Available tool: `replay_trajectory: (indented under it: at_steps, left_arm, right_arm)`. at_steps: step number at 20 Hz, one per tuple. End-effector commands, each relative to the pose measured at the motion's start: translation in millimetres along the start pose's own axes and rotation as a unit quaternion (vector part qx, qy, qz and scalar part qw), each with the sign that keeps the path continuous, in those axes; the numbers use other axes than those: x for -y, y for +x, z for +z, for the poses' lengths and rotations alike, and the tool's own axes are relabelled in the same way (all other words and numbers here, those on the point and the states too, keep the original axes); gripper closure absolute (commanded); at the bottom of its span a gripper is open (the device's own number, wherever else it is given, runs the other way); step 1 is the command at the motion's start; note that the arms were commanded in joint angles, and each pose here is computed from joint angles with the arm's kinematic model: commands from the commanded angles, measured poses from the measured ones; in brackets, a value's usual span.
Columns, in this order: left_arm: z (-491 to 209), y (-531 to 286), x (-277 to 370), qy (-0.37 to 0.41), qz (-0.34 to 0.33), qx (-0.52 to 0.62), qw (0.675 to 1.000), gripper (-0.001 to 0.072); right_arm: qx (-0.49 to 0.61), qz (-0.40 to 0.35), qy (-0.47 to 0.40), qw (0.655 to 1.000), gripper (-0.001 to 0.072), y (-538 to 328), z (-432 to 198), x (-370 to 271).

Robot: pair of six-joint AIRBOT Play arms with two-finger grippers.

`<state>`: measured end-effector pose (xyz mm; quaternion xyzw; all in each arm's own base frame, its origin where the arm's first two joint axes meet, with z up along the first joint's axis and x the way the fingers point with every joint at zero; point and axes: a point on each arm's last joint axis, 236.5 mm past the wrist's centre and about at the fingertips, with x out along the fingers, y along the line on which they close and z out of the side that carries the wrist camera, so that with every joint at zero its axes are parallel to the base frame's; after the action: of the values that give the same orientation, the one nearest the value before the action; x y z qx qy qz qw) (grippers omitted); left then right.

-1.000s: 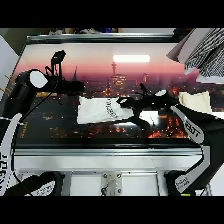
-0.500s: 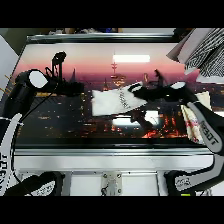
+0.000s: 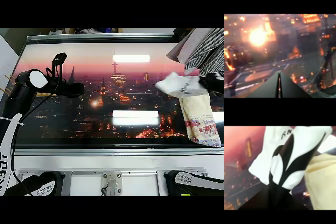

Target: Fold the clothes and pants, and hang the long-sleeved shirts on hangers.

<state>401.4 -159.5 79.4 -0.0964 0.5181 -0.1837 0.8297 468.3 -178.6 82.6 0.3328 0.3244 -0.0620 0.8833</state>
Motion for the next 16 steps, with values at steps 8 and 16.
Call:
replay_trajectory:
  at_steps: [8,16]
  left_arm:
    - [-4,4,15,0.015,-0.009,-0.003,1.000,0.0700]
    - [-7,5,21,0.021,-0.013,-0.008,1.000,0.0700]
  right_arm:
    - [0.138,-0.045,0.068,0.987,0.0698,-73,68,26]
    - [0.013,-0.229,0.056,0.972,0.0699,-93,-8,56]
